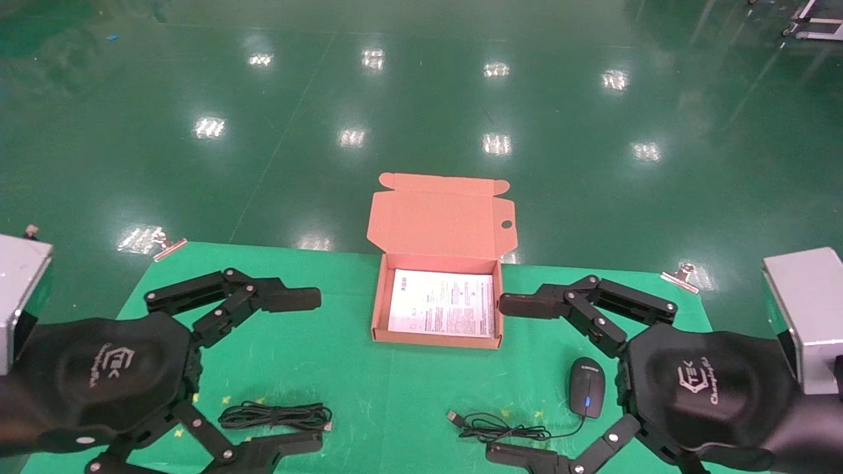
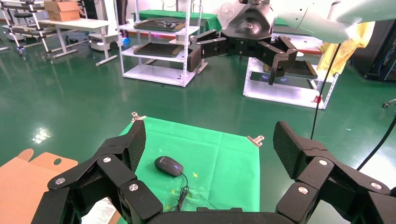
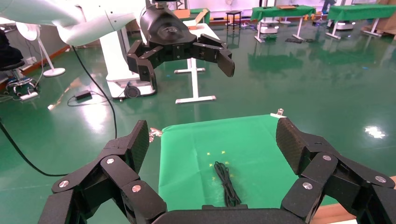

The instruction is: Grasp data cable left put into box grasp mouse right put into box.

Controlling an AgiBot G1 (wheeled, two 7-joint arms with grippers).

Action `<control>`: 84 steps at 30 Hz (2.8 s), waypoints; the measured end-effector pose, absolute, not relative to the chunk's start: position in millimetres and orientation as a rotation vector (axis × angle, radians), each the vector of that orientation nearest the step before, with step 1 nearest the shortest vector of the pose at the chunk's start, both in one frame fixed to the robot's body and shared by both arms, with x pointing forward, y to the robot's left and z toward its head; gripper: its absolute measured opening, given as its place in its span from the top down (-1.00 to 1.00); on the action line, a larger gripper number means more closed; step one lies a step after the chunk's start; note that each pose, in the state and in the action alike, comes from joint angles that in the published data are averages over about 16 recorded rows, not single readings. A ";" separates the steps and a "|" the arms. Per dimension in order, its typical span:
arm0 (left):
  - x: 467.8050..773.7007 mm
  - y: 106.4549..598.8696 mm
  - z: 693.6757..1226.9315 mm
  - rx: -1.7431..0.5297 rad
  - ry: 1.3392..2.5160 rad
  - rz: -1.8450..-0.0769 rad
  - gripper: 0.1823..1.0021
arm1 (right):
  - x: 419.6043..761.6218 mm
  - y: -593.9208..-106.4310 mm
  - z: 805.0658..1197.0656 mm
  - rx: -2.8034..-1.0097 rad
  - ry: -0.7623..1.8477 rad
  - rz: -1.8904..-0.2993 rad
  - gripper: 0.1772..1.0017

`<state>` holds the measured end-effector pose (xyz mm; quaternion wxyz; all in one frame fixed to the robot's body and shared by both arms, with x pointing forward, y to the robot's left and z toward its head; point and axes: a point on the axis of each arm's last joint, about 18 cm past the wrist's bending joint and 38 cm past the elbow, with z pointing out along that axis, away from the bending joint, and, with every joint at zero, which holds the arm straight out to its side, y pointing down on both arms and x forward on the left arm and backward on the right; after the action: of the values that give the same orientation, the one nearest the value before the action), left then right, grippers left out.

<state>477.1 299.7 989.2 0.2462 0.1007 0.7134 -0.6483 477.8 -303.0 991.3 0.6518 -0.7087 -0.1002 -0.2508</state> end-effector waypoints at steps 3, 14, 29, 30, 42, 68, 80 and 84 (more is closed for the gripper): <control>479.6 298.8 986.0 0.268 1.970 -1.741 -1.00 | 478.6 -303.5 990.1 -1.631 -0.236 -0.590 -1.00; 498.9 287.3 968.7 0.256 2.145 -1.513 -1.00 | 490.0 -304.2 980.9 -1.846 -0.382 -0.769 -1.00; 550.9 268.1 944.6 0.259 2.417 -0.910 -1.00 | 539.8 -301.0 957.5 -2.260 -0.774 -1.032 -1.00; 555.0 267.6 941.9 0.255 2.431 -0.865 -1.00 | 543.8 -300.8 954.5 -2.287 -0.796 -1.041 -1.00; 604.0 264.2 901.8 0.184 2.485 -0.428 -1.00 | 589.7 -301.7 907.4 -2.549 -0.920 -1.110 -1.00; 688.3 276.6 844.5 -0.129 2.464 -0.313 -1.00 | 661.4 -282.1 832.7 -2.674 -0.524 -1.096 -1.00; 707.4 290.8 832.7 -0.218 2.465 -0.349 -1.00 | 686.9 -278.8 808.9 -2.662 -0.391 -1.057 -1.00; 710.0 295.1 829.6 -0.239 2.465 -0.351 -0.99 | 691.3 -279.7 804.1 -2.661 -0.374 -1.056 -0.99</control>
<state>710.0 295.1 829.6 0.3145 -0.0907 0.9355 -0.1331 691.3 -279.7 804.1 0.1267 -0.9142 -0.1283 -0.3629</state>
